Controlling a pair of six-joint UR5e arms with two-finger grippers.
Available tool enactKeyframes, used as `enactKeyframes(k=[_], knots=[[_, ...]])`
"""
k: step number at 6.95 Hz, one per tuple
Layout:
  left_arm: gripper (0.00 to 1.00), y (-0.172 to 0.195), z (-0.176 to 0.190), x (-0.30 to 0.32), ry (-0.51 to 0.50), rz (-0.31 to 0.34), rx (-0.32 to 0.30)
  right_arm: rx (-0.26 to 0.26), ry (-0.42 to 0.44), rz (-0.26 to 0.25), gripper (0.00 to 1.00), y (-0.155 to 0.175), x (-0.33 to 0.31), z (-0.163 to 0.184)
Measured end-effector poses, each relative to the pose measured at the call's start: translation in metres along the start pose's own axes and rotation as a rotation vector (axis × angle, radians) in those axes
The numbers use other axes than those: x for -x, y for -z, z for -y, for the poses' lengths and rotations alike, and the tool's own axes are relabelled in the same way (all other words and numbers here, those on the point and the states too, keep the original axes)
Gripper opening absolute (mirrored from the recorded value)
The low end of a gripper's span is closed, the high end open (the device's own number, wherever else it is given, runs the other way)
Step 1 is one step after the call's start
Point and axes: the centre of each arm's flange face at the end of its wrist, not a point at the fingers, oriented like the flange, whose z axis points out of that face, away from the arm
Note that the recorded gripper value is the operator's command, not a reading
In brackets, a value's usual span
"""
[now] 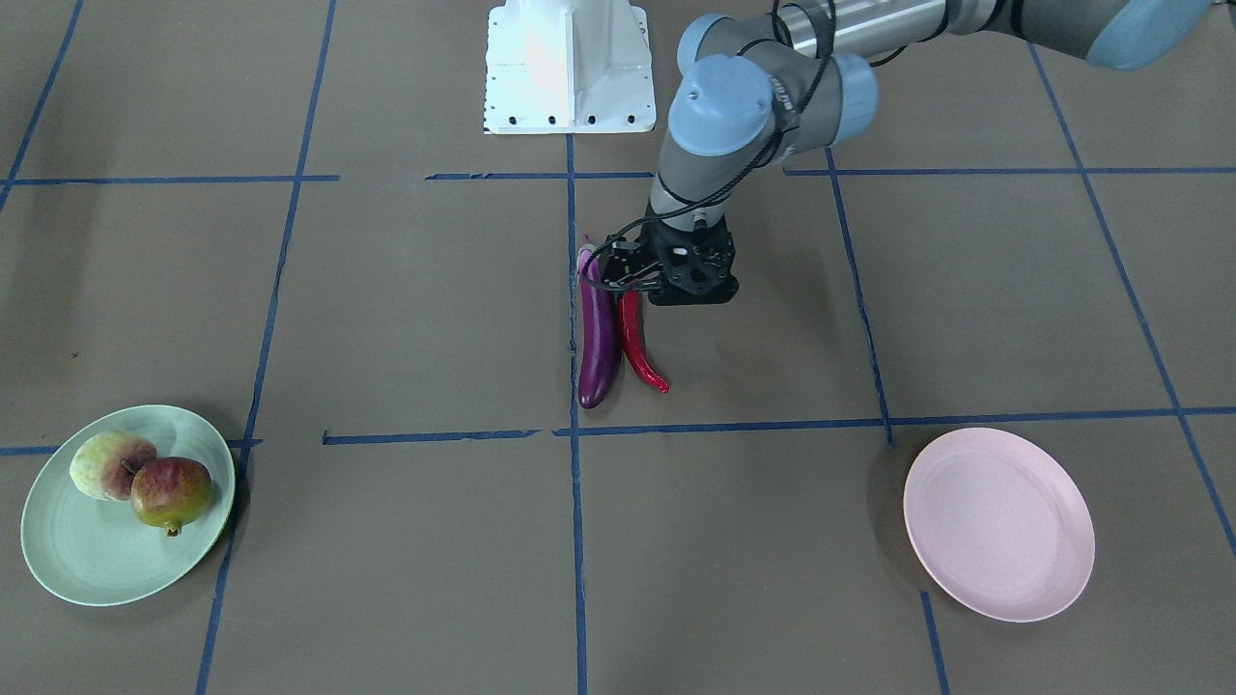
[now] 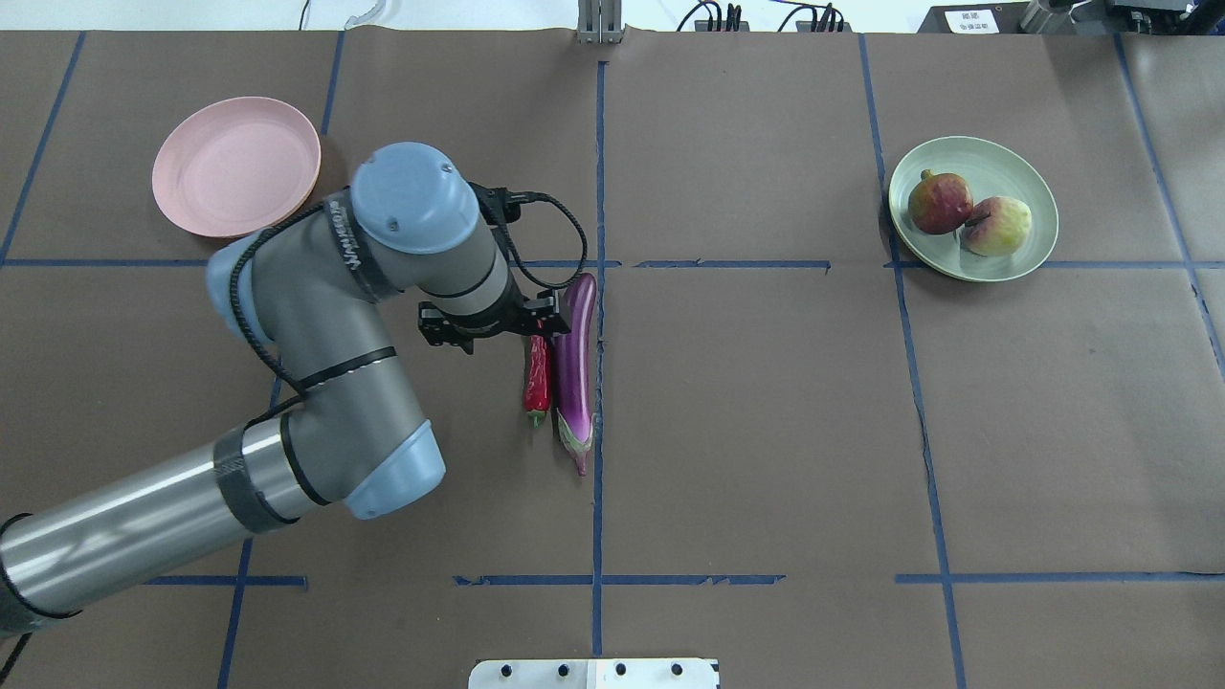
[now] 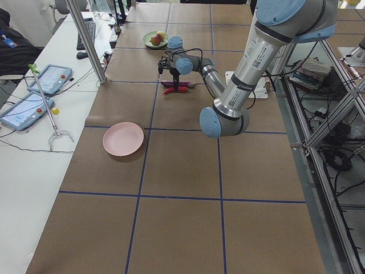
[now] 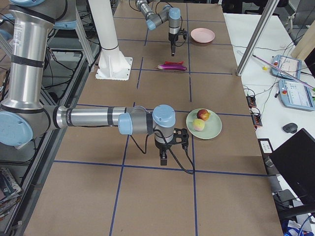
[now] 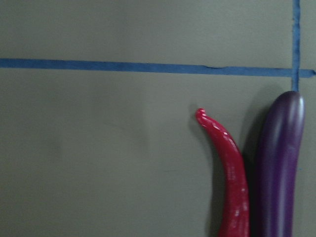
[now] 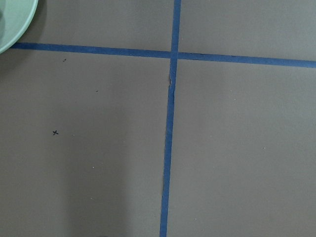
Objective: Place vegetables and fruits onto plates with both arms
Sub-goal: 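Move the left gripper to the purple eggplant and grasp it, then carry the eggplant with the left gripper onto the pink plate and release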
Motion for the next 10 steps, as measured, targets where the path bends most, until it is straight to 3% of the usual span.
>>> enactKeyframes(k=[4,6,7,8,9,10], knots=[[1.00,-0.027,-0.020,-0.034,0.013,0.026,-0.004,-0.001,0.001,0.001,1.00,0.000,0.000,-0.001],[0.86,-0.041,-0.051,-0.051,0.013,0.028,0.029,0.001,0.000,-0.001,1.00,-0.001,-0.001,-0.001],[0.68,-0.050,-0.061,-0.053,0.014,0.038,0.040,0.002,0.000,-0.001,1.00,-0.001,-0.001,-0.001],[0.22,-0.056,-0.064,-0.053,0.018,0.047,0.046,0.002,-0.001,0.001,1.00,-0.002,-0.001,-0.001],[0.00,-0.058,-0.065,-0.054,0.027,0.051,0.047,0.002,0.000,0.001,1.00,-0.002,-0.001,-0.001],[0.00,-0.058,-0.065,-0.054,0.039,0.052,0.042,0.002,0.001,0.002,1.00,-0.002,-0.001,-0.001]])
